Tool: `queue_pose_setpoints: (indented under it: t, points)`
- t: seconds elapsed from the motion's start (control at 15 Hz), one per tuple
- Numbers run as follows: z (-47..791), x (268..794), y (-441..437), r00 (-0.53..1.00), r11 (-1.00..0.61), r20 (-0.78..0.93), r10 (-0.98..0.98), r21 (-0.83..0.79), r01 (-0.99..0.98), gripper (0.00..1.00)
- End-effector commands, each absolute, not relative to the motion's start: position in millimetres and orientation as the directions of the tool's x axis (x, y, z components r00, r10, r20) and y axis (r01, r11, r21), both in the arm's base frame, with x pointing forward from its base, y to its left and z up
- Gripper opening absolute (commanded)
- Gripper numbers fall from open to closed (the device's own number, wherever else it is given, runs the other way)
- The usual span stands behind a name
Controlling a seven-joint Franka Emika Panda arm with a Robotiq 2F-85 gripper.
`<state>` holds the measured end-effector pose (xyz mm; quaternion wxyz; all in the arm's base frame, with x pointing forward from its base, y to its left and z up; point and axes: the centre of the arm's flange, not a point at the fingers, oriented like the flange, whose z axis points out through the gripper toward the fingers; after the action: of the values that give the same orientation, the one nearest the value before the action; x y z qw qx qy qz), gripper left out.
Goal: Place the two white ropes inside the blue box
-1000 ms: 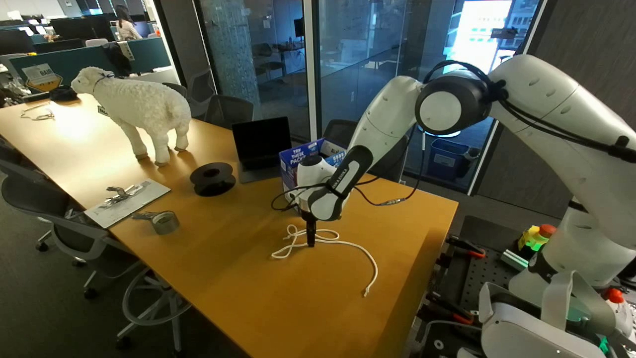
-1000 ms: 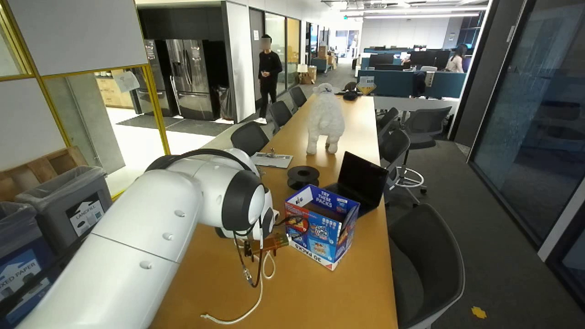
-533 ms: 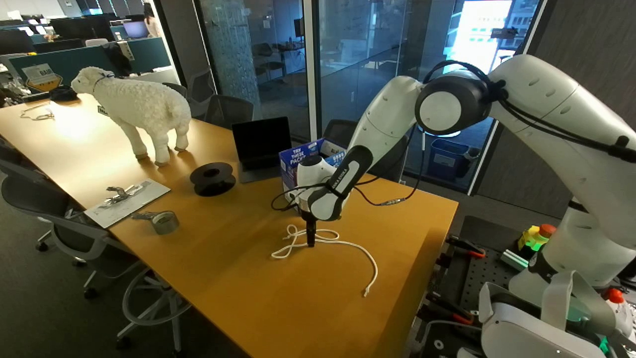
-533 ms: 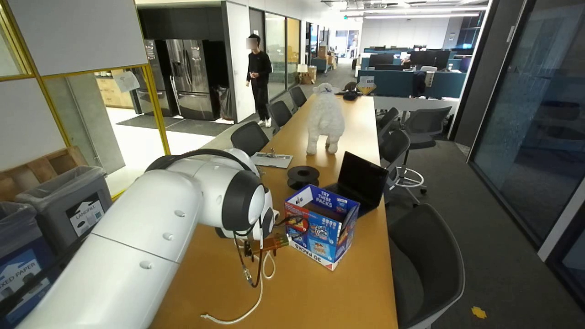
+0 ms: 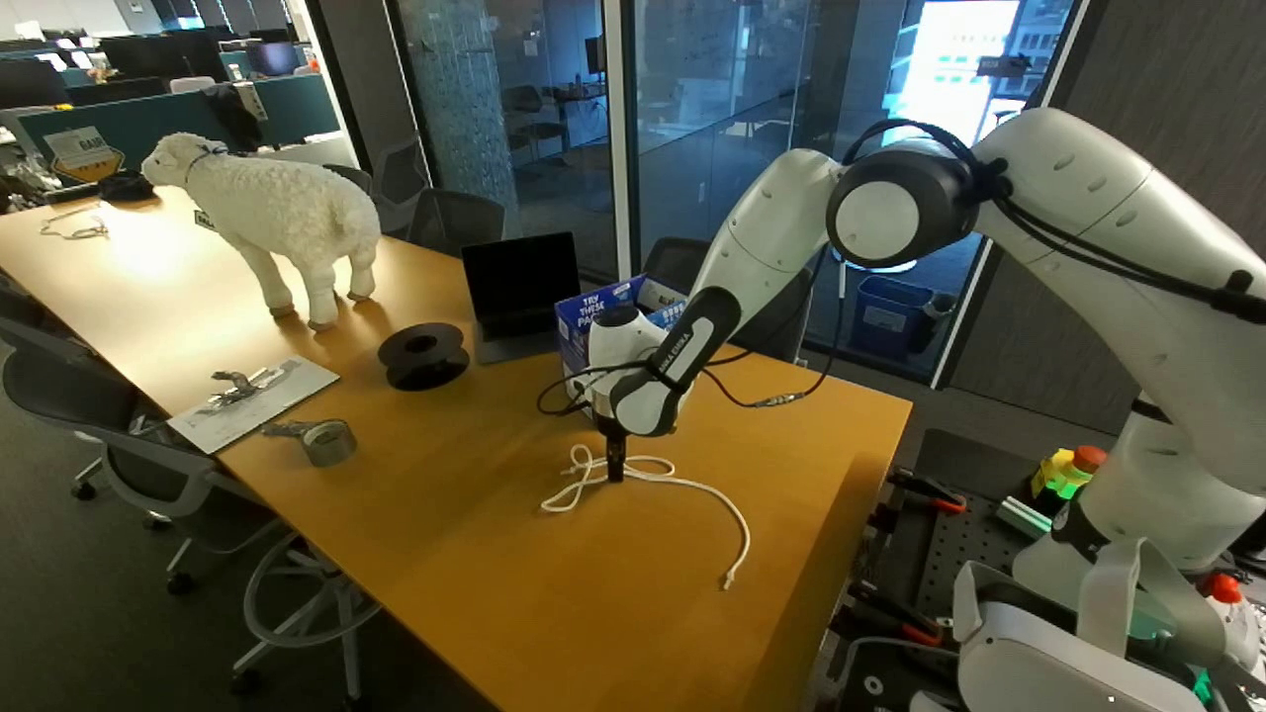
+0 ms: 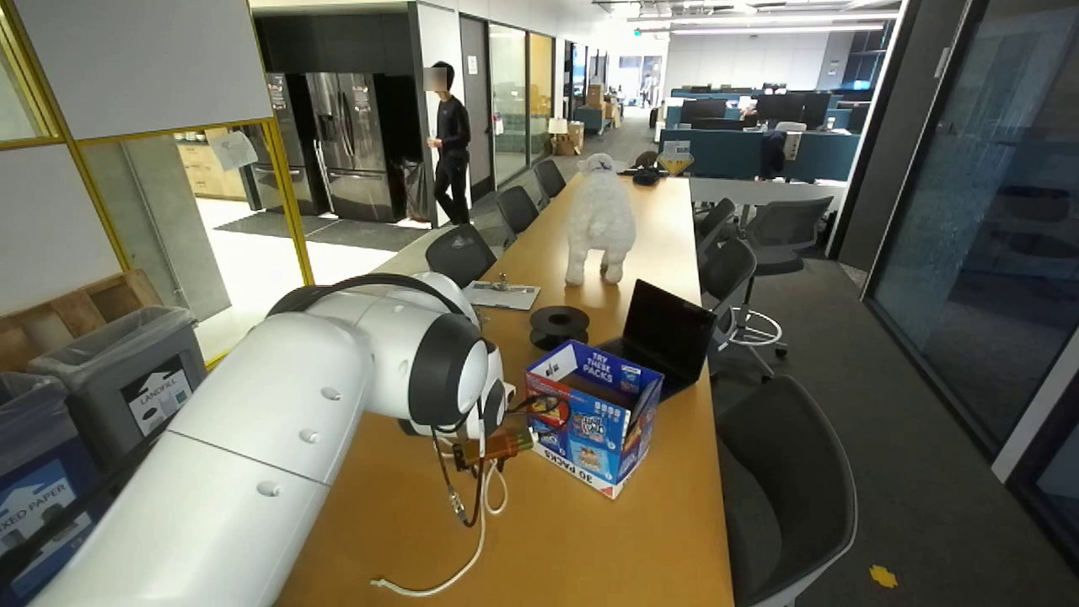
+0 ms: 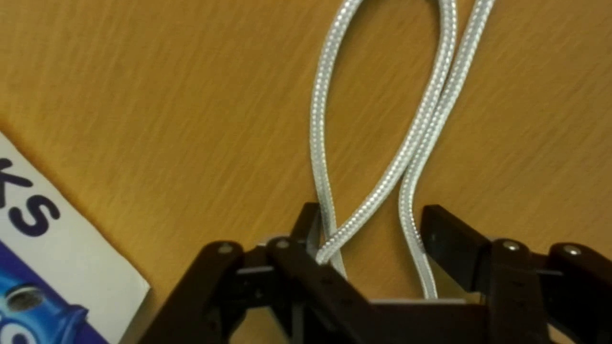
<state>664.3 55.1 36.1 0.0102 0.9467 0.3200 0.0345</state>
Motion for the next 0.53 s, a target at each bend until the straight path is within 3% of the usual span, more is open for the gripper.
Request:
queue_pose_setpoints:
  t: [0.0,0.13,0.27,0.47]
  points:
    - [33.6,669.9,54.7,0.785,-0.786,0.049,0.618,0.055,0.615,0.28]
    - [34.0,670.4,54.0,0.785,-0.786,0.048,0.618,0.057,0.615,0.13]
    - [34.0,670.4,53.7,0.785,-0.786,0.047,0.618,0.058,0.615,0.05]
    - [34.1,670.2,52.9,0.786,-0.787,0.045,0.617,0.059,0.614,0.1]
